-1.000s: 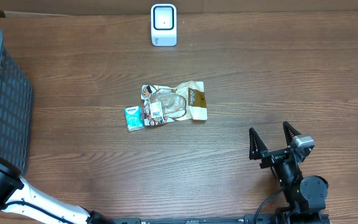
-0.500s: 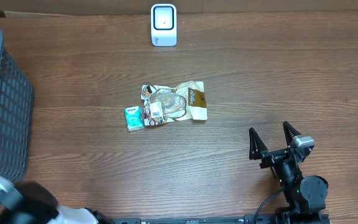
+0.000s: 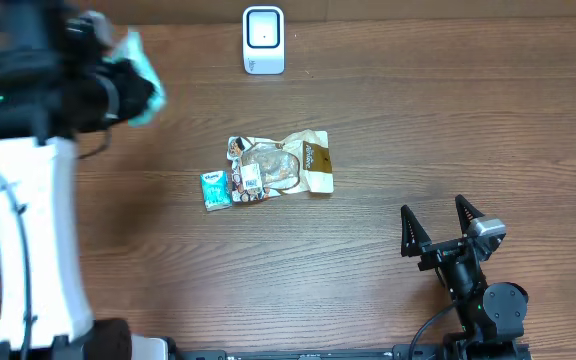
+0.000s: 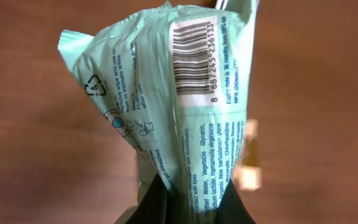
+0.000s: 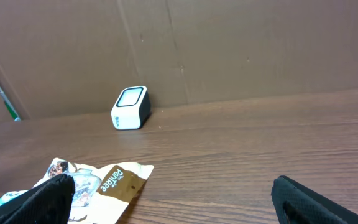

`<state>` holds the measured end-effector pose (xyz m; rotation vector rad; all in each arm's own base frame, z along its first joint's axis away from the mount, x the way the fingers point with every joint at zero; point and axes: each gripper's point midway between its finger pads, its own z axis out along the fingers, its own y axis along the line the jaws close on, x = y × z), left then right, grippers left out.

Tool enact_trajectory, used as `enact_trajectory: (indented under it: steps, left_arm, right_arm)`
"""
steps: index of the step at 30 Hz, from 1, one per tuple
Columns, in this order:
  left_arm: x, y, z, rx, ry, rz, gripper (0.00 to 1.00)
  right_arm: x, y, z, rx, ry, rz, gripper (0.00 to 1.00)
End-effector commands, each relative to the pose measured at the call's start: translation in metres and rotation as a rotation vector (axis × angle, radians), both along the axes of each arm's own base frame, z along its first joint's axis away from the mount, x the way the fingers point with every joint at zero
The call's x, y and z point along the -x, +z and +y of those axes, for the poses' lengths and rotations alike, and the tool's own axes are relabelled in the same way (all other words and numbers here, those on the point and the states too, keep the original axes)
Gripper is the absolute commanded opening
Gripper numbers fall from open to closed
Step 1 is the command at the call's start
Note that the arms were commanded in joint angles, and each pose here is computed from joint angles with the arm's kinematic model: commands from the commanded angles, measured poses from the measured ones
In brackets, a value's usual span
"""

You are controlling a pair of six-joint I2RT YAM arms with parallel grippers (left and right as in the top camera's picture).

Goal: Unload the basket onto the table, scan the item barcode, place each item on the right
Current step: 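Carry the green wipes packet forward and place it left of Kleenex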

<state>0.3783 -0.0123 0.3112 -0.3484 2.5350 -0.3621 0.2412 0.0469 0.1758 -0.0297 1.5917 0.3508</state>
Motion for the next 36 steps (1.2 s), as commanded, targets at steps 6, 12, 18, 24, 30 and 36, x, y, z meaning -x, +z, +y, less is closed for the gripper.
enact_trajectory:
  steps: [6, 12, 18, 24, 30, 36]
  left_arm:
    - [0.005, -0.172, -0.031, -0.242, -0.12, 0.459, 0.04]
    - [0.016, -0.25, -0.031, -0.264, -0.152, 0.664, 0.04]
    - [0.017, -0.277, -0.031, -0.267, -0.157, 0.721, 0.61]
    - [0.003, -0.248, -0.034, -0.249, -0.139, 0.689, 1.0]
    - [-0.034, -0.151, -0.04, -0.223, -0.109, 0.488, 1.0]
    - [-0.055, -0.01, -0.024, -0.212, -0.012, 0.097, 1.0]
  right_arm:
    - [0.0, -0.003, 0.001, 0.0, 0.005, 0.0, 1.0]
    - [0.0, -0.003, 0.001, 0.0, 0.005, 0.0, 1.0]
    - [0.0, -0.003, 0.001, 0.0, 0.005, 0.0, 1.0]
    - [0.0, -0.003, 0.001, 0.0, 0.005, 0.0, 1.0]
    - [0.0, -0.003, 0.001, 0.0, 0.005, 0.0, 1.0]
    - [0.0, -0.003, 0.001, 0.0, 0.005, 0.0, 1.0]
